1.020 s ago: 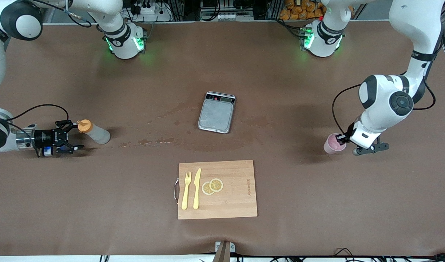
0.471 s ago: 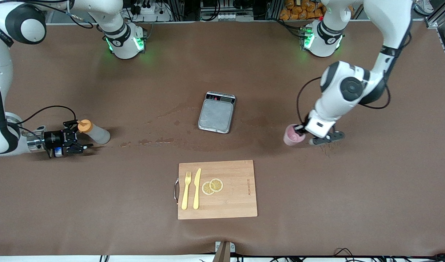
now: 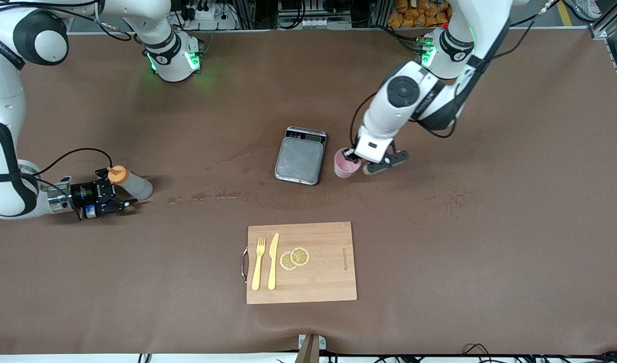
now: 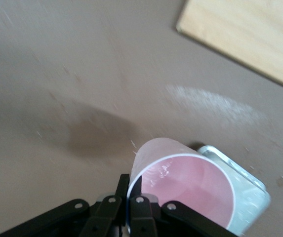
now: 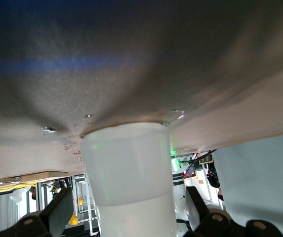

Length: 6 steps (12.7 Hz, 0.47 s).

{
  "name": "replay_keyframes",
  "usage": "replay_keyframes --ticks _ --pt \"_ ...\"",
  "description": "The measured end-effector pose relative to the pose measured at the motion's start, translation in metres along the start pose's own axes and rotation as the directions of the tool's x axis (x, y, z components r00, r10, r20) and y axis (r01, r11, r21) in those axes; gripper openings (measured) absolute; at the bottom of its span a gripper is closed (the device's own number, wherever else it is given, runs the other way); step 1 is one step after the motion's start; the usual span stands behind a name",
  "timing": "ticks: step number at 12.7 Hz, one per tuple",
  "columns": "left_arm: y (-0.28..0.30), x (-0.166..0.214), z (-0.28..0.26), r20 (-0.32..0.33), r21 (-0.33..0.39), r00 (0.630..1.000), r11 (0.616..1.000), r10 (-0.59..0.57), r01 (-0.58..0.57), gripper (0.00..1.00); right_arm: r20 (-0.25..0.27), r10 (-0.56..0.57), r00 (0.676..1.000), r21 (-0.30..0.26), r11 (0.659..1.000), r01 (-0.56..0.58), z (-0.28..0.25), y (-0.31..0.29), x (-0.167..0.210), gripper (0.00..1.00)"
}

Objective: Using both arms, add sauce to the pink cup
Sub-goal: 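Carry the pink cup onto the silver scale with the left gripper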

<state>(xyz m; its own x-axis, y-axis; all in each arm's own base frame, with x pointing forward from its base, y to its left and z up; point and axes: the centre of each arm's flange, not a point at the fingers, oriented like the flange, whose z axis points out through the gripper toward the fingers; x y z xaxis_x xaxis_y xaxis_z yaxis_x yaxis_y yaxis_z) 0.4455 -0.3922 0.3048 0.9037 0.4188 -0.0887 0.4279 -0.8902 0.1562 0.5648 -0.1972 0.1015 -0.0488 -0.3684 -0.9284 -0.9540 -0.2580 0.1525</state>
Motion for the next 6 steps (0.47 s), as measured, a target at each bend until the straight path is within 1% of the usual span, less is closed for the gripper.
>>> replay_keyframes --ticks 2,3,4,5,6 --pt "0.019 -0.019 0.005 0.017 -0.01 0.999 0.999 -0.031 0.032 0.04 -0.001 -0.002 1.0 -0.007 1.0 0.002 0.003 -0.002 -0.002 0.95" --pt "0.027 -0.025 0.007 0.024 -0.015 0.999 0.999 -0.042 0.042 0.04 0.0 -0.002 1.0 -0.007 1.0 0.002 0.003 -0.002 -0.001 0.83" --pt "0.035 -0.032 0.01 0.033 -0.019 0.998 0.999 -0.048 0.048 0.04 0.004 -0.001 1.0 -0.009 1.0 0.001 0.002 -0.001 -0.001 0.69" --pt "0.042 -0.04 0.015 0.035 -0.018 0.998 0.999 -0.05 0.05 0.04 0.004 0.0 1.0 -0.008 1.0 0.0 0.002 0.0 -0.001 0.59" --pt "0.048 -0.046 0.019 0.025 -0.013 0.998 0.998 -0.057 0.058 0.04 0.005 0.0 1.0 -0.008 1.0 0.0 0.001 0.0 -0.001 0.58"
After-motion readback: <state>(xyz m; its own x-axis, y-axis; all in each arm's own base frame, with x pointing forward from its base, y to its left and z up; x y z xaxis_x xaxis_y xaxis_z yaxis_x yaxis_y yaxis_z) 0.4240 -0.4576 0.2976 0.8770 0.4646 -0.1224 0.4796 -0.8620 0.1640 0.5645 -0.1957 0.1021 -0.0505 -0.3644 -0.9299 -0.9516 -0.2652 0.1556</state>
